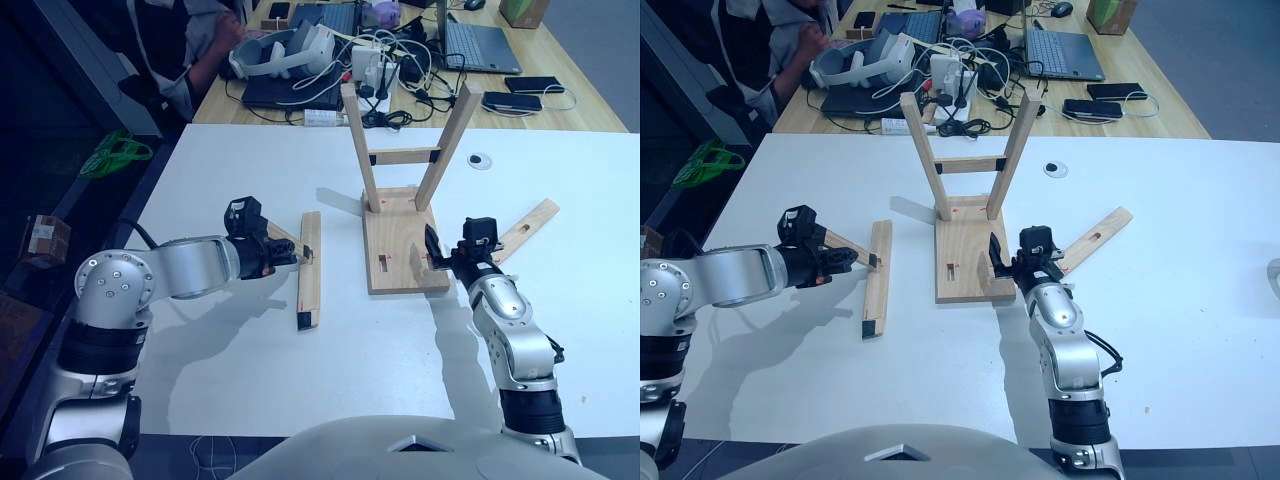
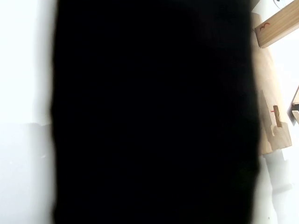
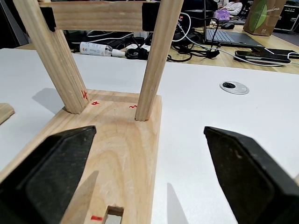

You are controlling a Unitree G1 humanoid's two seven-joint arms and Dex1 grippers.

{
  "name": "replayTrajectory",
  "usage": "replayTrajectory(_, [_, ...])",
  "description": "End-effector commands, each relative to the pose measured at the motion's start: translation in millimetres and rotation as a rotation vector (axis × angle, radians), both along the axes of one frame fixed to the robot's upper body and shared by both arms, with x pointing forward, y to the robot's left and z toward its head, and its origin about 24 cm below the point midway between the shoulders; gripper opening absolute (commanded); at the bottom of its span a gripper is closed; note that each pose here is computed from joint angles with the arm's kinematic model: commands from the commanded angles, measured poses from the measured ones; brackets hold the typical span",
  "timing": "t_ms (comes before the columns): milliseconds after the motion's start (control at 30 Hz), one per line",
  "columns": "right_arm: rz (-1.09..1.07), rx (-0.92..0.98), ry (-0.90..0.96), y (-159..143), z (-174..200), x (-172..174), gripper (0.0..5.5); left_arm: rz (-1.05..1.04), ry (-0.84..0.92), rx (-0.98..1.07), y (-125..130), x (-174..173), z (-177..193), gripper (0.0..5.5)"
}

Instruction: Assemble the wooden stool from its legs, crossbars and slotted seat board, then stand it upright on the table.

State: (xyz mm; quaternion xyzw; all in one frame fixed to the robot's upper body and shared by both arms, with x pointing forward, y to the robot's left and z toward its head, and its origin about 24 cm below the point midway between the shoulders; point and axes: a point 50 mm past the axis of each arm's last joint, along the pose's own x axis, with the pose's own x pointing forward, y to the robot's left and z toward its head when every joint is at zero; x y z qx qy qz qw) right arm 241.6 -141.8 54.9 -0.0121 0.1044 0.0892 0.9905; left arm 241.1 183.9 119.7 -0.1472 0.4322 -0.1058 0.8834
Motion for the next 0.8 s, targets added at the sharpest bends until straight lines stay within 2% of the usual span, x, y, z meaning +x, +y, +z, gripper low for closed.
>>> replayTrajectory(33, [0.002, -0.013, -0.001, -1, 2, 3, 4.32, 0.013, 0.004, 0.008, 2, 3, -3, 0.4])
replayTrajectory(433, [0.012, -0.012, -0.005, 2, 1, 7, 4.32, 0.03, 0.029, -0.047, 1, 3, -9, 0.4])
replayTrajectory(800, [0.009, -0.009, -0.008, 3, 1, 10, 4.32, -0.034, 0.084, 0.013, 11, -3, -23, 0.4])
